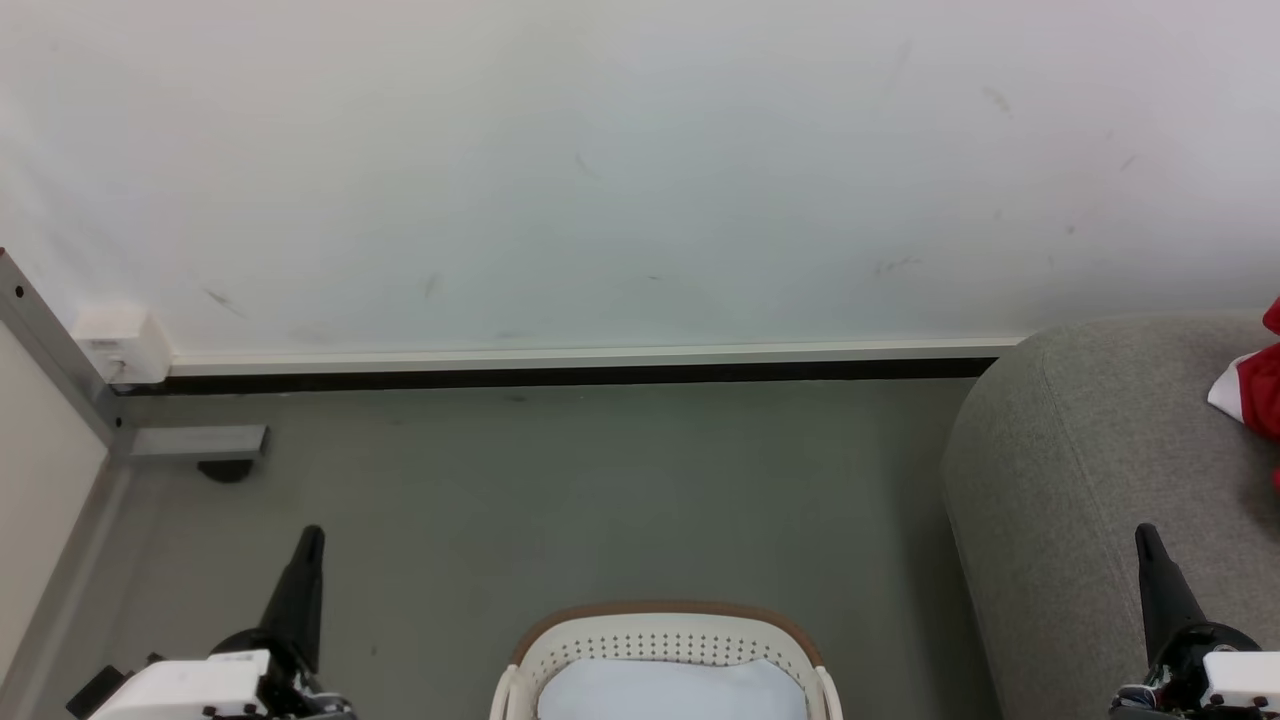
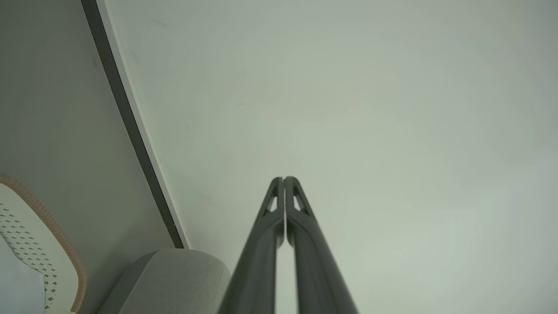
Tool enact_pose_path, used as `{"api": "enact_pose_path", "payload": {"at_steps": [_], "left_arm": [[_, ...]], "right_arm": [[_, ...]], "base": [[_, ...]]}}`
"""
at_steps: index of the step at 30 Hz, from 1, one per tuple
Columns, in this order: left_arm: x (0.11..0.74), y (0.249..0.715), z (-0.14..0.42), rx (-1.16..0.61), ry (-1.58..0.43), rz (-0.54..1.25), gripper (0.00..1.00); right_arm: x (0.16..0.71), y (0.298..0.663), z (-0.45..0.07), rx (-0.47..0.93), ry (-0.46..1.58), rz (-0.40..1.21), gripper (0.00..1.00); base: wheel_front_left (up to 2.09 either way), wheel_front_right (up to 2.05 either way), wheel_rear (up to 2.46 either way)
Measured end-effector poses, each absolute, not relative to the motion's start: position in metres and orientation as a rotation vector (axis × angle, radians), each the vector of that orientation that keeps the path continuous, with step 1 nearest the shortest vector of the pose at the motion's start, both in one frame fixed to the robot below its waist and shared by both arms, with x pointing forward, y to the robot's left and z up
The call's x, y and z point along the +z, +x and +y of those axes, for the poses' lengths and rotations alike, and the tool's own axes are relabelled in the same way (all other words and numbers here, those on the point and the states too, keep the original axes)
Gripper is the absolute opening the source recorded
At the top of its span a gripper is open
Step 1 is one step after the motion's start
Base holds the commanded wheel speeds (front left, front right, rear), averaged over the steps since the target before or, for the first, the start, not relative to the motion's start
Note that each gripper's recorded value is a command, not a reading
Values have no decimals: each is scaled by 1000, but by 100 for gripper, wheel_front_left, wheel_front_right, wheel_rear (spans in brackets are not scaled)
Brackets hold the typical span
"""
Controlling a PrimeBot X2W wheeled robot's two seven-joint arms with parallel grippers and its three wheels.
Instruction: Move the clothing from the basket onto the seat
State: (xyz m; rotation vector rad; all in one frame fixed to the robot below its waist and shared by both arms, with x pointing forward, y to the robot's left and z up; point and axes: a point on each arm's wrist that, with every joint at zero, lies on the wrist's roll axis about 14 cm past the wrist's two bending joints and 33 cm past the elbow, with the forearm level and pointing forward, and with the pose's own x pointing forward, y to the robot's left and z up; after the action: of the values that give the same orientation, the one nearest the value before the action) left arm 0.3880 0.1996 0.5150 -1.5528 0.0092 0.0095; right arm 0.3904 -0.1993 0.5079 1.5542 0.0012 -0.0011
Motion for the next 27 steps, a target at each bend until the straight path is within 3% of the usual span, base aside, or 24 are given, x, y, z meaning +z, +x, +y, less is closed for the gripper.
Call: {"api": "enact_pose_path", "payload": {"at_steps": [27], "left_arm": [[516,389,200,6,-1570,4,0]], "right_arm": [[509,391,-200,3,1574,0,0]], "base": [[0,0,0]]}}
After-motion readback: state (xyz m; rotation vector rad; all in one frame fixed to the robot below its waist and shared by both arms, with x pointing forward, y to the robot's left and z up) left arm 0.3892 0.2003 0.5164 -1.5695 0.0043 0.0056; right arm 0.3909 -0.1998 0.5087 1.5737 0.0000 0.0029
